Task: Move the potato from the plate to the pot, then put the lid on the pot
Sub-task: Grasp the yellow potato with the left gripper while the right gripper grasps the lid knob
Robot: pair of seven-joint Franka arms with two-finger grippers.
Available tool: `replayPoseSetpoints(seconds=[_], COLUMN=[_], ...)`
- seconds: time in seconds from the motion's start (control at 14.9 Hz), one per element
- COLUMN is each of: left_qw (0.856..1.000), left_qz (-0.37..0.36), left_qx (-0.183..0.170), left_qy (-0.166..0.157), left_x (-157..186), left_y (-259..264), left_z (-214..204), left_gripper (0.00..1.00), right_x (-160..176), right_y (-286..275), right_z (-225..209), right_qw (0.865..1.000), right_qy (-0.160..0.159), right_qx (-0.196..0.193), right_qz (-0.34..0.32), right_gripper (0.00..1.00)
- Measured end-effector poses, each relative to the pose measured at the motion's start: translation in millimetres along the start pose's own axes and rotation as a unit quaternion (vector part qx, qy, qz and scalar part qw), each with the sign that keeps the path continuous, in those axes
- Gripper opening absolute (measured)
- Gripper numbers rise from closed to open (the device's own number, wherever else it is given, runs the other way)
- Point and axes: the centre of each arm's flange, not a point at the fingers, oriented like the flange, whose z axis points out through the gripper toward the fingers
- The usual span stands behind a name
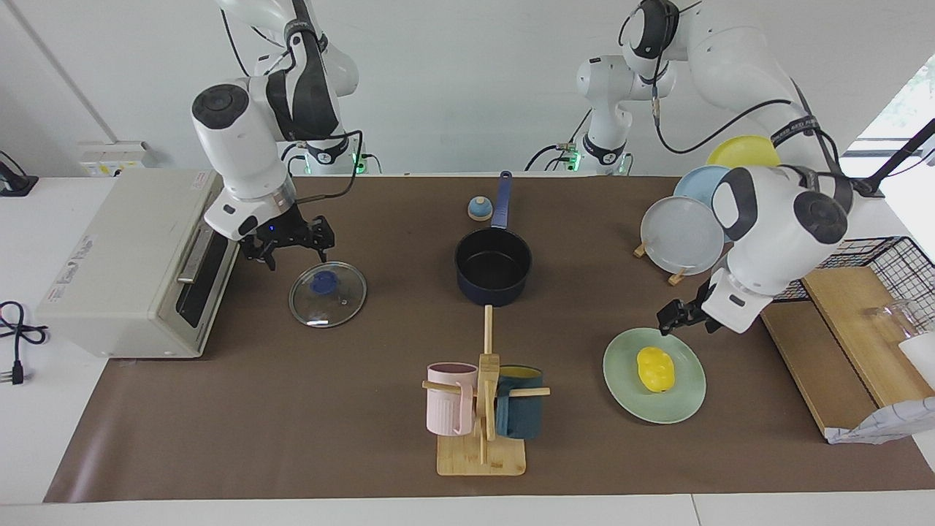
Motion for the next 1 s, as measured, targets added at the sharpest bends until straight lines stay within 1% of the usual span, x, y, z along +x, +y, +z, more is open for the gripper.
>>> replayPoseSetpoints(seconds=[0.07, 0.2, 0.33, 0.6, 0.87, 1.0], left_qw=[1.000, 1.000, 1.000, 0.999, 0.999, 0.999], left_qz=[0.002, 0.009, 0.015, 0.023, 0.028, 0.029], left_qx=[0.001, 0.013, 0.024, 0.025, 0.025, 0.025], left_qy=[0.001, 0.008, 0.015, 0.025, 0.025, 0.025], left_x=[4, 8, 9, 6, 2, 1], left_y=[3, 3, 2, 6, 11, 11], left_z=[10, 22, 26, 47, 58, 60], left_gripper=[1.00, 1.00, 1.00, 1.00, 1.00, 0.98], right_x=[-5, -10, -11, -26, -28, -29], right_y=[1, -6, -21, -25, -25, -24], right_z=[21, 40, 42, 68, 71, 73], right_qw=[1.000, 1.000, 1.000, 1.000, 1.000, 1.000], right_qy=[-0.002, -0.004, 0.001, 0.001, 0.003, 0.001], right_qx=[0.001, 0.002, 0.003, 0.003, 0.003, 0.003], right_qz=[-0.003, -0.010, -0.022, -0.025, -0.025, -0.024], right_gripper=[1.00, 1.00, 1.00, 1.00, 1.00, 1.00])
